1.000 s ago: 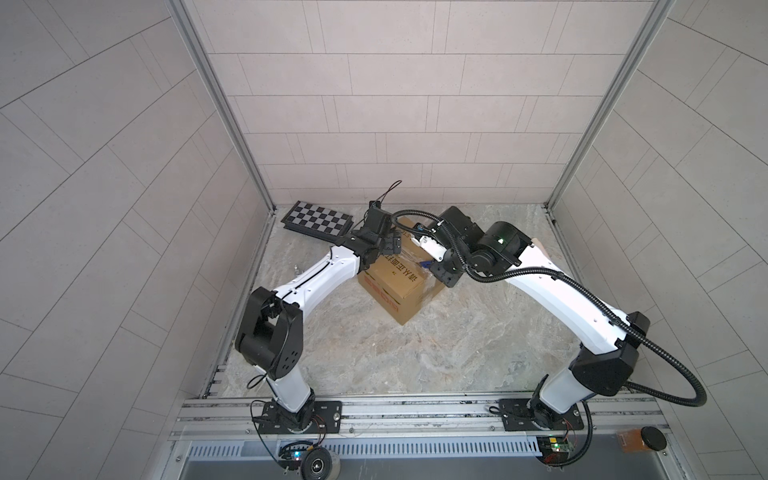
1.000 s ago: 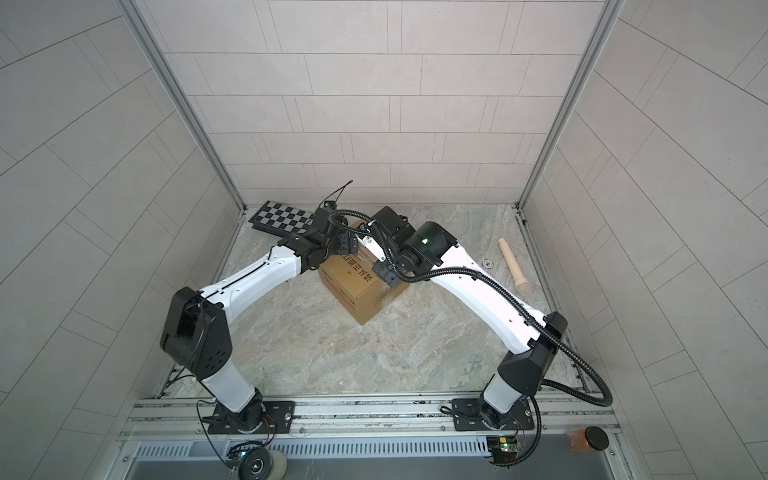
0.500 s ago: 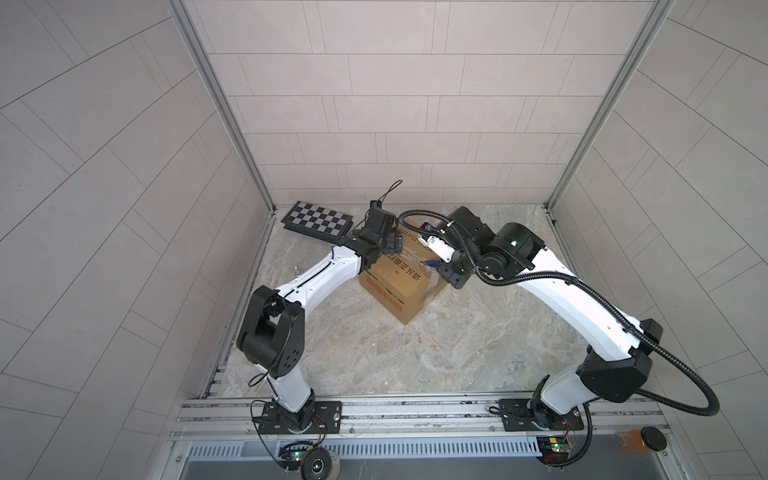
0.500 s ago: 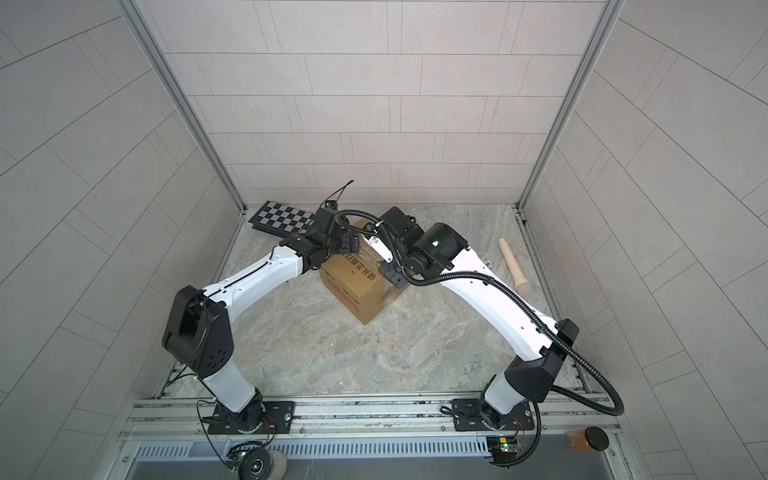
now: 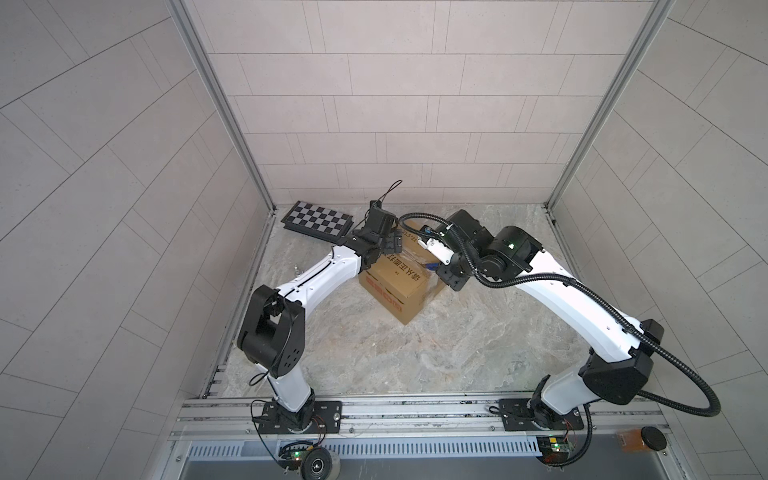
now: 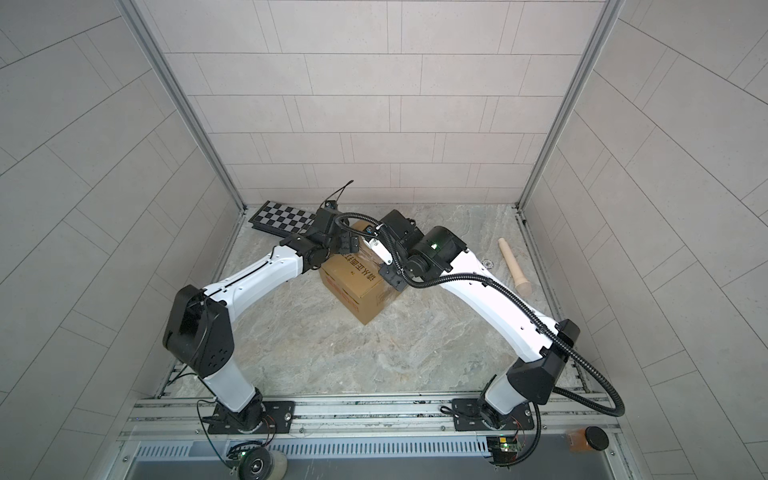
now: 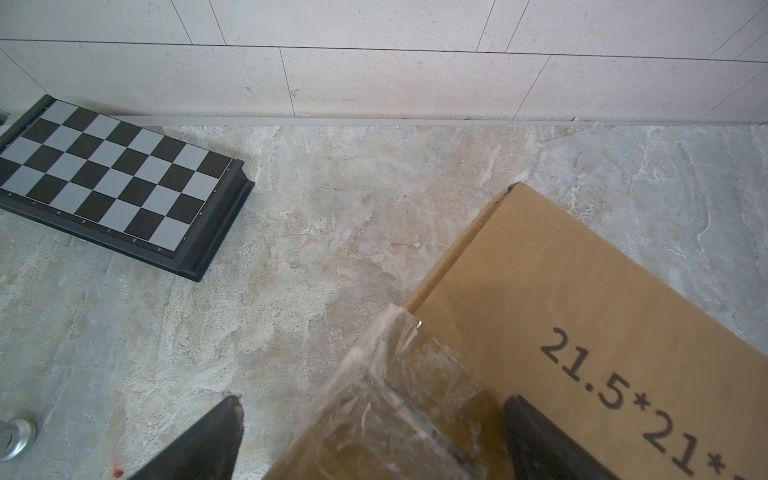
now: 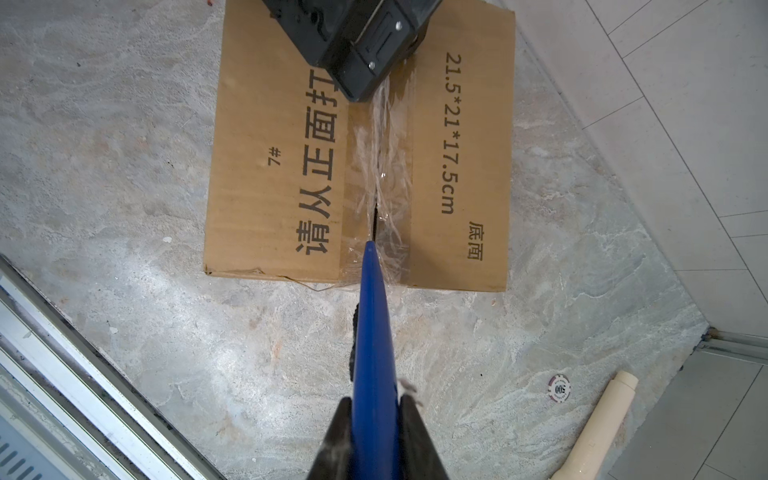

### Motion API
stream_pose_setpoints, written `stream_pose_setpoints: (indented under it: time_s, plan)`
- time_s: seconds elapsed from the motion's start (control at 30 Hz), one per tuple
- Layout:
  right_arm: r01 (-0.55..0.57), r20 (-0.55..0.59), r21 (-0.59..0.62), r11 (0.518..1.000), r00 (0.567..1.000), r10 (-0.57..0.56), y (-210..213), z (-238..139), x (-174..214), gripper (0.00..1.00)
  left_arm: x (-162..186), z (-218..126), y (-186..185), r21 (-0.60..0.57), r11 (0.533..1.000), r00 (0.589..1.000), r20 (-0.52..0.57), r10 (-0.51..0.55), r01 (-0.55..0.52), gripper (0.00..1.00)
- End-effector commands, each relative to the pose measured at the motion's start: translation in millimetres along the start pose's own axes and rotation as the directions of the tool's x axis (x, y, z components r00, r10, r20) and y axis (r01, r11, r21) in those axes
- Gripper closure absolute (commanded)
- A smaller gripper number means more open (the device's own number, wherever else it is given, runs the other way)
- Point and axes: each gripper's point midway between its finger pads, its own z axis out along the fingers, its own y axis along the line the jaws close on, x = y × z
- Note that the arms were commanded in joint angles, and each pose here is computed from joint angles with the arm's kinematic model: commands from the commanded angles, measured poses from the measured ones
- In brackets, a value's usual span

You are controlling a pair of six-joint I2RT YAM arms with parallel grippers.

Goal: Unpack the express box

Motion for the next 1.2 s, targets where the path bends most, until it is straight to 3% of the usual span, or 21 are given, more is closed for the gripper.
stream_pose_setpoints:
  time_s: [0.0,0.7,1.17]
  plan:
    - [0.0,-0.032,-0.076,0.997,0.999,-0.002,18.3,26.0,-1.4,1.0,71.9,24.5,25.3,-0.088,0.992,0.97,-0.233,0.065,-0.088,0.0]
    - [0.005,-0.056,-0.008,1.0,0.998,-0.006,-2.6,-34.4,30.3,1.0,85.4,32.6,32.5,-0.122,0.986,0.963,-0.259,0.075,-0.11,0.0]
    - [-0.005,-0.046,-0.064,0.998,0.999,0.002,12.3,3.3,17.3,1.0,78.6,29.4,28.2,-0.104,0.99,0.967,-0.246,0.065,-0.094,0.0]
